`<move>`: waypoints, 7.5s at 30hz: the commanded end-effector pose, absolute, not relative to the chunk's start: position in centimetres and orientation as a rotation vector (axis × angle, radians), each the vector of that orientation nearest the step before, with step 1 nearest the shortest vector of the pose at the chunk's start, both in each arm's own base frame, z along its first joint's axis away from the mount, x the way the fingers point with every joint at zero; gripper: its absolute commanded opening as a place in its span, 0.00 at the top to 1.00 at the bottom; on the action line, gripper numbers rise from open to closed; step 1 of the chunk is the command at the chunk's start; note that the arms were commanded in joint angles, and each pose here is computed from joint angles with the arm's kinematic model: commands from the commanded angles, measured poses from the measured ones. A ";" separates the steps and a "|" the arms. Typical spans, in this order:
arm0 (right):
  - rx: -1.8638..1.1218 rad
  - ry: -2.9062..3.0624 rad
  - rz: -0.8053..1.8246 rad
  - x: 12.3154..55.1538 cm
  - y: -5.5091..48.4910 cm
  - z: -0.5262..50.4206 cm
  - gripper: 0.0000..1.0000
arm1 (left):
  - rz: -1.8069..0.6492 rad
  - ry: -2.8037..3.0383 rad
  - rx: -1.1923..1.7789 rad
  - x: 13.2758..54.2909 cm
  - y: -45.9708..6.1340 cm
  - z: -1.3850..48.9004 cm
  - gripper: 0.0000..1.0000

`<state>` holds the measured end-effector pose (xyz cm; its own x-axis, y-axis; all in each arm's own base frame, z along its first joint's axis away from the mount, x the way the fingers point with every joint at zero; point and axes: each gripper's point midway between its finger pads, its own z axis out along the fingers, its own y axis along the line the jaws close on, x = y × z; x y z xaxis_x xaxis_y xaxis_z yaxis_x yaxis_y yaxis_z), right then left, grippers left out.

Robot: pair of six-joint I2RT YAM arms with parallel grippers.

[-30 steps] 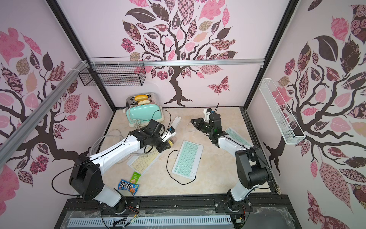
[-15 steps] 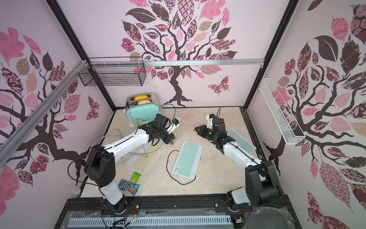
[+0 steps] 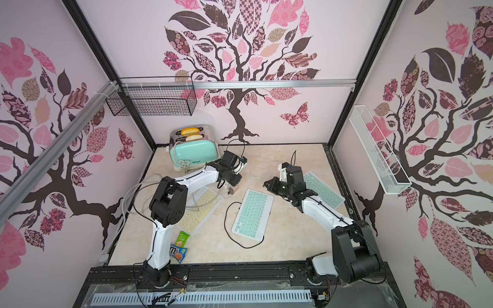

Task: Unplug the wireless keyboard
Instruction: Place the plug at the center of the board, then place the power cord at the center of the board, then pick up the keyboard from the center of the board.

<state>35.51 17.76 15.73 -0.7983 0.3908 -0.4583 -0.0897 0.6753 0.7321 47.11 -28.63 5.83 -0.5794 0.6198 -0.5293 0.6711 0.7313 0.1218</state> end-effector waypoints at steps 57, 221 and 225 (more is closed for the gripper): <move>0.315 2.750 0.963 27.7 16.6 5.3 0.88 | -0.641 2.204 0.916 37.1 -34.4 15.1 0.45; -0.562 2.786 -0.015 52.2 8.0 1.7 0.80 | -0.590 2.283 0.720 32.3 -27.5 18.3 0.76; -0.543 2.731 -0.050 53.1 7.7 4.3 0.93 | -0.621 2.285 0.709 32.2 -27.9 18.0 0.76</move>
<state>52.86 8.42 2.71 -0.8644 -0.3819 -0.3271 -0.3840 0.9213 -0.0609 32.06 -27.35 18.48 -0.6282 0.3362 -0.7017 0.6305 0.7484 -0.2060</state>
